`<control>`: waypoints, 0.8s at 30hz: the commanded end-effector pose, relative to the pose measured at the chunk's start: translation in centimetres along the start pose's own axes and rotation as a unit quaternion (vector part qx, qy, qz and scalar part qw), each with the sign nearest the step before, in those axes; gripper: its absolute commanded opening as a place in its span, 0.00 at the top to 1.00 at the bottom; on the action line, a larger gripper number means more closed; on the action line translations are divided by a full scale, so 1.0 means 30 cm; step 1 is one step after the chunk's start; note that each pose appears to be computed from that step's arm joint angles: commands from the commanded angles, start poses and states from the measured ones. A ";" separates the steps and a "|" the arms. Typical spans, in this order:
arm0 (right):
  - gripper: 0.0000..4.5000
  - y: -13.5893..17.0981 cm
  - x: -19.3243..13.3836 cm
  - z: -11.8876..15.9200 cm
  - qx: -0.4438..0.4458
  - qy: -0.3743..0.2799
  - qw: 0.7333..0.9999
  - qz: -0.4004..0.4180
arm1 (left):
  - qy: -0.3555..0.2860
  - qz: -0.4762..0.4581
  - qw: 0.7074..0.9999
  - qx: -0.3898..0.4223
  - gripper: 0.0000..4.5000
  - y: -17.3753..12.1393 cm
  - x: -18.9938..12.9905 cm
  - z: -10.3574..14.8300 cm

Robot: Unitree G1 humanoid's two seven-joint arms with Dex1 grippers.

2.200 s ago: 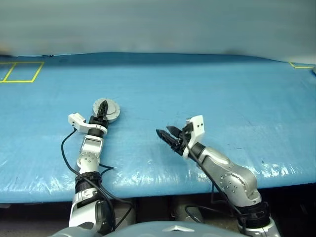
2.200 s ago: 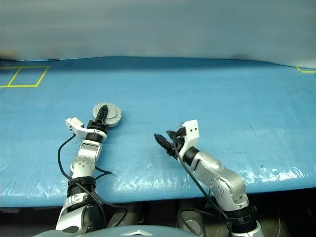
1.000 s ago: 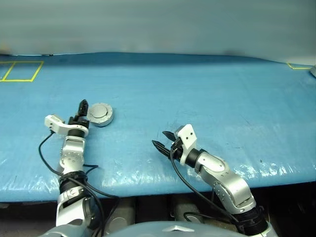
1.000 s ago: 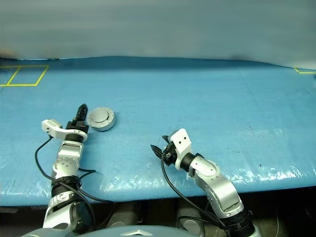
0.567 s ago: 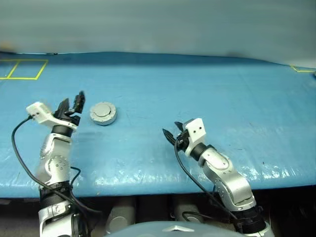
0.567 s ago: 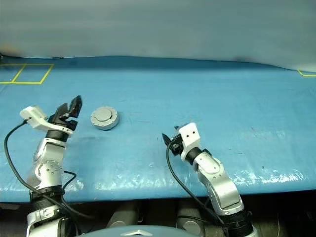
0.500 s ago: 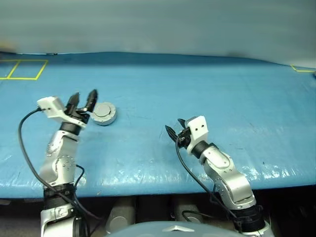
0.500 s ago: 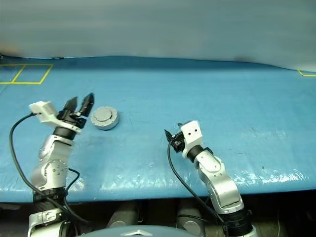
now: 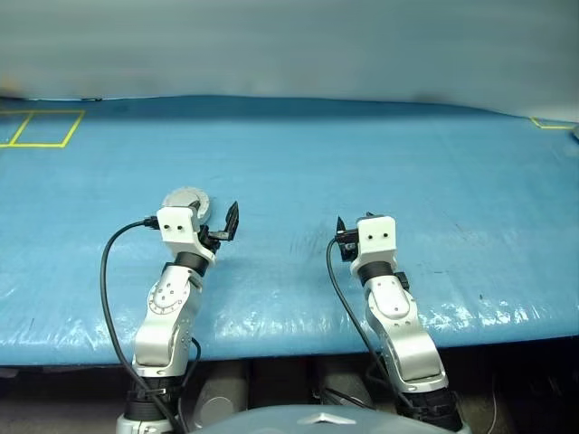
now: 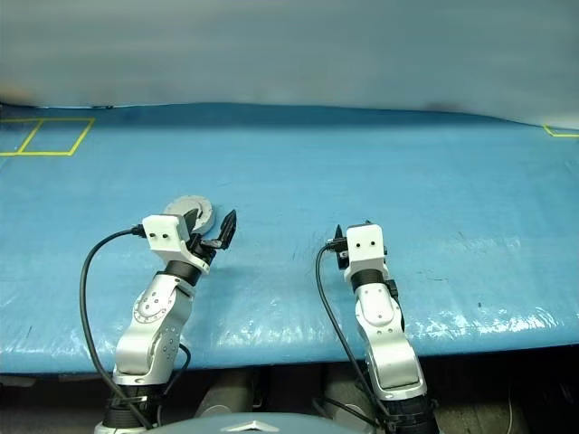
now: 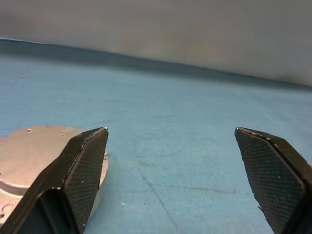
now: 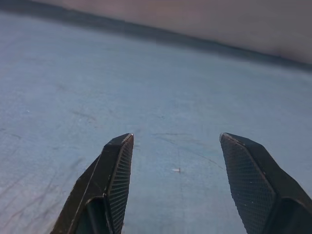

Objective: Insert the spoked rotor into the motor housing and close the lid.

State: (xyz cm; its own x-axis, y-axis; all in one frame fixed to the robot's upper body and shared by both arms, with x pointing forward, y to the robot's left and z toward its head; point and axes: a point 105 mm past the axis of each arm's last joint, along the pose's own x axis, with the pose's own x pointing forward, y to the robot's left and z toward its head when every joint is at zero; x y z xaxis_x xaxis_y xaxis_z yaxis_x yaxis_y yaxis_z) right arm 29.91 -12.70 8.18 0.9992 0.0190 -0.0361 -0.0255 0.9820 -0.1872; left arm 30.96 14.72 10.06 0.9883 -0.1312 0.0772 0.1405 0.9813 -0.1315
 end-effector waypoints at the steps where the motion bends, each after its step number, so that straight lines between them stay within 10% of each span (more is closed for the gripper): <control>1: 0.34 0.017 -0.004 0.036 -0.011 -0.030 0.999 0.005 | -0.032 0.024 0.999 0.014 0.01 0.012 -0.012 0.046; 24: 0.34 0.009 0.061 0.089 -0.026 -0.068 0.997 -0.019 | -0.061 0.058 0.996 0.040 0.01 0.039 -0.007 0.063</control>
State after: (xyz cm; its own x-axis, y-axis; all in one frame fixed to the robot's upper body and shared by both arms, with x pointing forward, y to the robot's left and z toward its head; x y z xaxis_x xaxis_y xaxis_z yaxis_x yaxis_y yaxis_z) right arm 31.59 -11.95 9.20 0.9990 0.0182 0.0407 -0.0079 0.9706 -0.2406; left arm 30.66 15.99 10.56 0.9906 -0.0188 0.1356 0.0289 0.9969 -0.0730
